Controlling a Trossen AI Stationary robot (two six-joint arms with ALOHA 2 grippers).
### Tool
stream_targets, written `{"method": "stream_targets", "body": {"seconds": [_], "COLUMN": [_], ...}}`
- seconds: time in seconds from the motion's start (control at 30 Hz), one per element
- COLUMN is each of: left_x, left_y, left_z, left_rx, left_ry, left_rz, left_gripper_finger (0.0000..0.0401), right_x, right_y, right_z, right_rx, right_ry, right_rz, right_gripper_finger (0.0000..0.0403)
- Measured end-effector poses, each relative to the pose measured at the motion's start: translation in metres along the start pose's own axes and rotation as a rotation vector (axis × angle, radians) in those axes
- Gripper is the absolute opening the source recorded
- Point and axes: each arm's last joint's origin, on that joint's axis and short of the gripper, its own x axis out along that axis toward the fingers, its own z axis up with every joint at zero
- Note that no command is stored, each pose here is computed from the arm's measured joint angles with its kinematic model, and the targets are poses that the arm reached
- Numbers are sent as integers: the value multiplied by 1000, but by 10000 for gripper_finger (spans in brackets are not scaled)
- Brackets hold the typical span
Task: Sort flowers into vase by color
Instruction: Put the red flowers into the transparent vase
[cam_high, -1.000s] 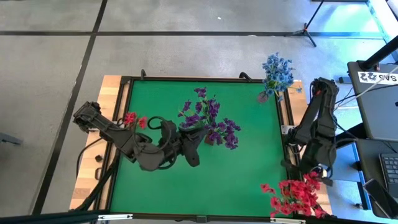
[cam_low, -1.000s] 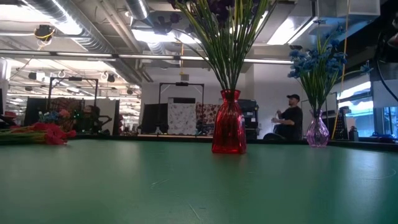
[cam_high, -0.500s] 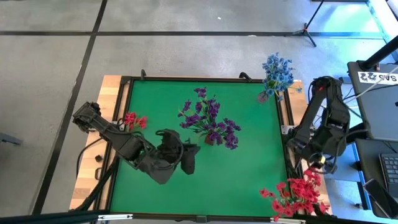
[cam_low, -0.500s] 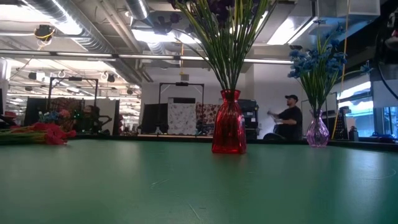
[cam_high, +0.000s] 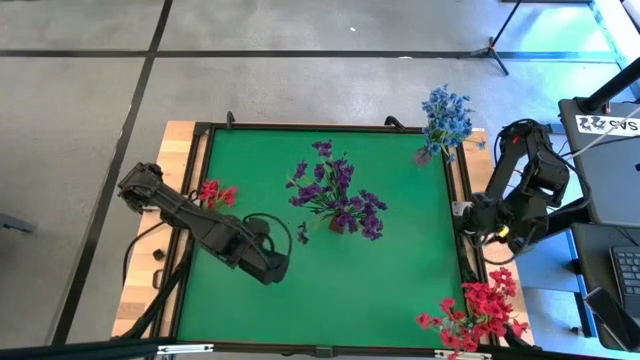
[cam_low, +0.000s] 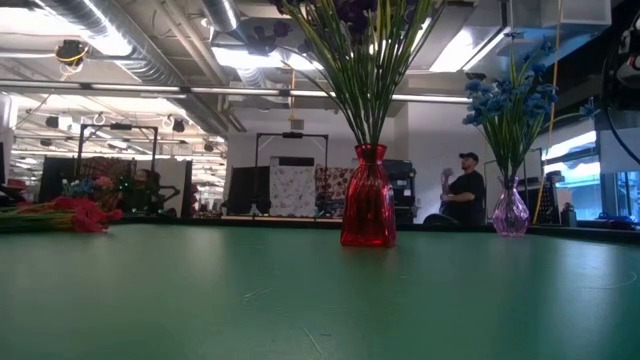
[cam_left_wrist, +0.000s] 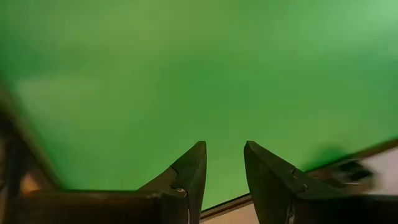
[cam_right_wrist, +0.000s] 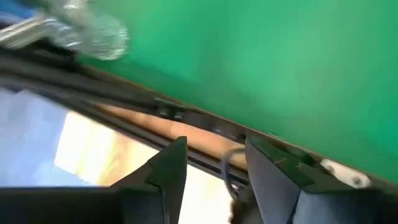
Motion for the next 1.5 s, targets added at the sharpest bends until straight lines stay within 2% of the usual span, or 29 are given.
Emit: {"method": "stream_targets", "body": {"seconds": [0.07,0.33,0.57,0.73,0.93,1.07,1.2,1.33,1.5], "left_x": [15,82,116,132,152,161,156,159,173], "left_y": [6,45,70,86,109,127,141,152,180], "left_z": [-2,-4,30,64,98,115,133,149,160], "left_rx": [-21,-131,-220,-226,-230,-259,-228,-184,-246], "left_ry": [43,169,125,87,119,106,93,117,190], "left_rz": [71,406,554,611,642,683,776,778,787], "left_gripper_finger": [105,109,125,133,143,146,146,145,136], "right_x": [0,-1,-1,-1,-1,-1,-1,-1,-2], "right_y": [-2,-2,-2,-2,-1,1,2,1,1], "right_z": [-1,7,8,9,9,10,11,12,13], "right_rx": [53,111,169,213,340,383,403,405,430], "right_ry": [-7,-203,-242,-249,-235,-236,-256,-291,-325], "right_rz": [-38,-118,-134,-128,-88,-59,-48,-69,-78], "right_gripper_finger": [163,163,163,163,163,163,163,163,163]}}
